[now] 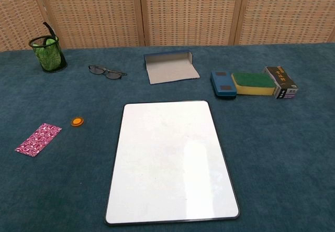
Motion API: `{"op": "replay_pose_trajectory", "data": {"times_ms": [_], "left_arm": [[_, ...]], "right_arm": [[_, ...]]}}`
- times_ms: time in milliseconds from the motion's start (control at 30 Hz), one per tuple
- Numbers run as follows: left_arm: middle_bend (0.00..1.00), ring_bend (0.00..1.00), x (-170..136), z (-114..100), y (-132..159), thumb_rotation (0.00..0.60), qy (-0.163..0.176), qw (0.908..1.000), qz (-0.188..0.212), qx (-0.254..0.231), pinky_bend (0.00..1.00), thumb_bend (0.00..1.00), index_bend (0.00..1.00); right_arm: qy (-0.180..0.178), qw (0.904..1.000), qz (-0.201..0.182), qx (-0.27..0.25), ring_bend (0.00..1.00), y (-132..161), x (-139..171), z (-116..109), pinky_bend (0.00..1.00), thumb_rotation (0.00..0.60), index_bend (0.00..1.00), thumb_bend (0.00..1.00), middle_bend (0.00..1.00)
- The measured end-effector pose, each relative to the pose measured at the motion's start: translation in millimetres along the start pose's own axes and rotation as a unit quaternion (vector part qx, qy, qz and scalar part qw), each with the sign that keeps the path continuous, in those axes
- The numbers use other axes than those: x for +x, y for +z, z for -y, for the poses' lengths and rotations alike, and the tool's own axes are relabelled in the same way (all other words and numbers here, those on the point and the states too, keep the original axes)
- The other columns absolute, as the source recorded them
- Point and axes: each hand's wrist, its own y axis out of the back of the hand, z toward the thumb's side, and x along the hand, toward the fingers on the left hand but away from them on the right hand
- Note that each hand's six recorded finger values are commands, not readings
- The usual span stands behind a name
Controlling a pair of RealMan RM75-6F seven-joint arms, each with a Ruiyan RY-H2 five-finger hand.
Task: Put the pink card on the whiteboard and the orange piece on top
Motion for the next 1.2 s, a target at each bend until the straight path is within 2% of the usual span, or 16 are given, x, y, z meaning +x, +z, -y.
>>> {"op": "replay_pose_trajectory", "data": {"times_ms": [267,467,567,767,900,1000,1200], "left_arm": [[0.0,0.0,-0.7,1.5,-1.1,0.6,-0.011,0.9999,0.004,-0.003,0.0,0.0,0.0],[0.0,0.0,4.3,8.5,9.4,0.6,-0.036,0.999,0.027,0.0,0.0,0.0,0.0],[0.0,0.0,10.5,17.3,21.6,0.6,-0.069,0.9962,0.052,0.003,0.0,0.0,0.0],[0.0,0.0,30.4,41.5,53.3,0.6,-0.163,0.9808,0.104,0.021,0.0,0.0,0.0],[0.0,0.0,47.9,50.1,72.1,0.6,-0.207,0.9716,0.112,0.027,0.0,0.0,0.13],[0.0,0.0,58.9,51.6,84.6,0.6,-0.226,0.9671,0.114,0.026,0.0,0.0,0.14],[0.0,0.0,69.4,54.3,97.4,0.6,-0.238,0.9641,0.113,0.032,0.0,0.0,0.14]], "right_arm": [[0.0,1.0,-0.001,-0.001,0.0,-0.2,0.5,-0.3,0.0,0.6,0.0,0.0,0.0],[0.0,1.0,0.0,0.002,0.0,0.1,0.1,0.2,0.0,0.6,0.0,0.0,0.0],[-0.001,1.0,0.001,0.0,0.0,-0.2,0.2,0.0,0.0,0.6,0.0,0.0,0.0],[0.001,1.0,0.001,-0.001,0.0,-0.2,-0.3,0.3,0.0,0.6,0.0,0.0,0.0],[0.003,1.0,0.002,-0.003,0.0,-0.6,-0.5,0.3,0.0,0.6,0.0,0.0,0.0],[0.004,1.0,0.001,-0.004,0.0,-0.6,-0.5,0.3,0.0,0.6,0.0,0.0,0.0],[0.005,1.0,0.001,-0.005,0.0,-0.9,-0.4,0.2,0.0,0.6,0.0,0.0,0.0]]}}
